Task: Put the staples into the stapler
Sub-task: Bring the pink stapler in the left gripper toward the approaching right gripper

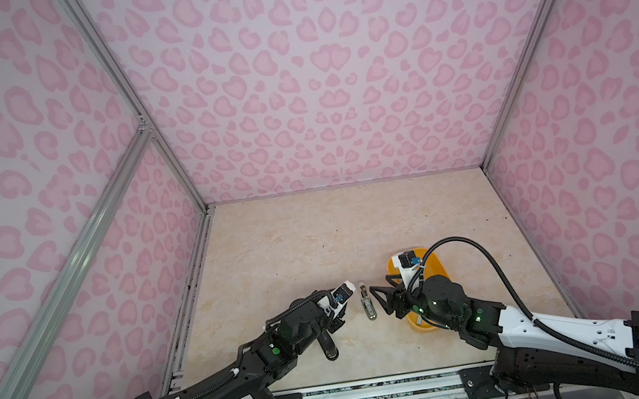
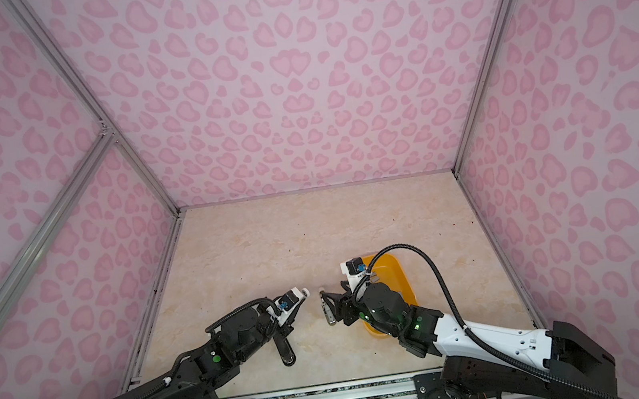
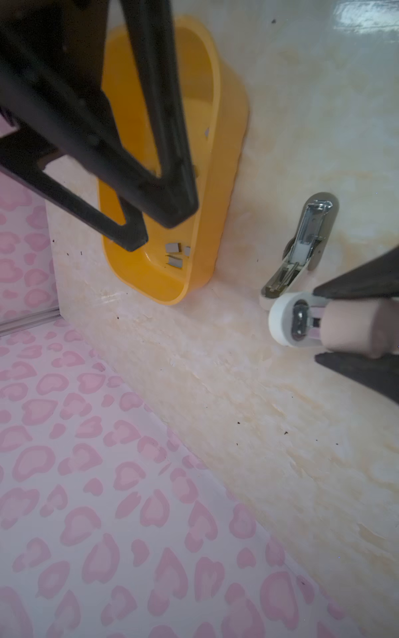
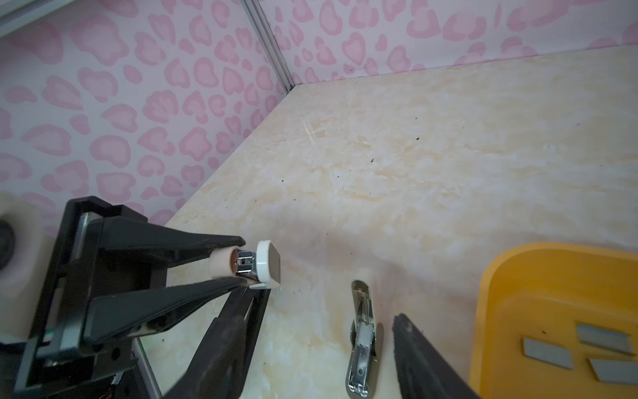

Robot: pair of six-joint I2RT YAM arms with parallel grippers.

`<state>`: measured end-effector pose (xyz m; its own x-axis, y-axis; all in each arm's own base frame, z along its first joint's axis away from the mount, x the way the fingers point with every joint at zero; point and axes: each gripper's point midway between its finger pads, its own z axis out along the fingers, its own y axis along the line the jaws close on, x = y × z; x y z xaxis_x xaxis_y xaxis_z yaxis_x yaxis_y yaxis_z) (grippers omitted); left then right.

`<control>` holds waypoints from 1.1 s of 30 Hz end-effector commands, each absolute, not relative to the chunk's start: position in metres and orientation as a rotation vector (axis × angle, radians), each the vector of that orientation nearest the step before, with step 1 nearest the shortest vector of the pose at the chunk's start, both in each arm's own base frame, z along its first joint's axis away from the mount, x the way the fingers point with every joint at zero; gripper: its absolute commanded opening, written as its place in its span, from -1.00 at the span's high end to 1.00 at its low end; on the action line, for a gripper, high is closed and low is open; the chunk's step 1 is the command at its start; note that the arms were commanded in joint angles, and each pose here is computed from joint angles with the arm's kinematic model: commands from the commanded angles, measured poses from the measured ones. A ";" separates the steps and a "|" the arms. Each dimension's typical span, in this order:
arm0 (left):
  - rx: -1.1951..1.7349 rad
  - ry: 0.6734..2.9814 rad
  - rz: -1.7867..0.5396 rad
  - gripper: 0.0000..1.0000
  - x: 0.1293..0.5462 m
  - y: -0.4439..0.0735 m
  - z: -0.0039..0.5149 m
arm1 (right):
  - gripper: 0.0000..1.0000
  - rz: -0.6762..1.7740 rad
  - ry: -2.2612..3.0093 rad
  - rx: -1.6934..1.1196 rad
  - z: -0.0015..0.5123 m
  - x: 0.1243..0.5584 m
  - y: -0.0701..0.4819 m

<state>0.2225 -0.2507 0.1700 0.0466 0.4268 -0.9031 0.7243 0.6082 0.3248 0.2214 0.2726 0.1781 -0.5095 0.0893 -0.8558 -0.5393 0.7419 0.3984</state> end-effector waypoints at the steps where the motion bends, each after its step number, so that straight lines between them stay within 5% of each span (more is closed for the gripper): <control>1: 0.921 1.517 -0.409 0.94 0.220 -0.261 0.189 | -0.34 0.805 1.944 -0.348 0.180 0.223 0.277; 13: 1.025 1.437 -0.451 0.94 0.207 -0.272 0.195 | -0.30 0.857 1.937 -0.406 0.179 0.210 0.300; 33: 1.182 1.365 -0.556 0.94 0.184 -0.290 0.194 | 0.07 0.697 2.002 -0.235 0.154 0.235 0.285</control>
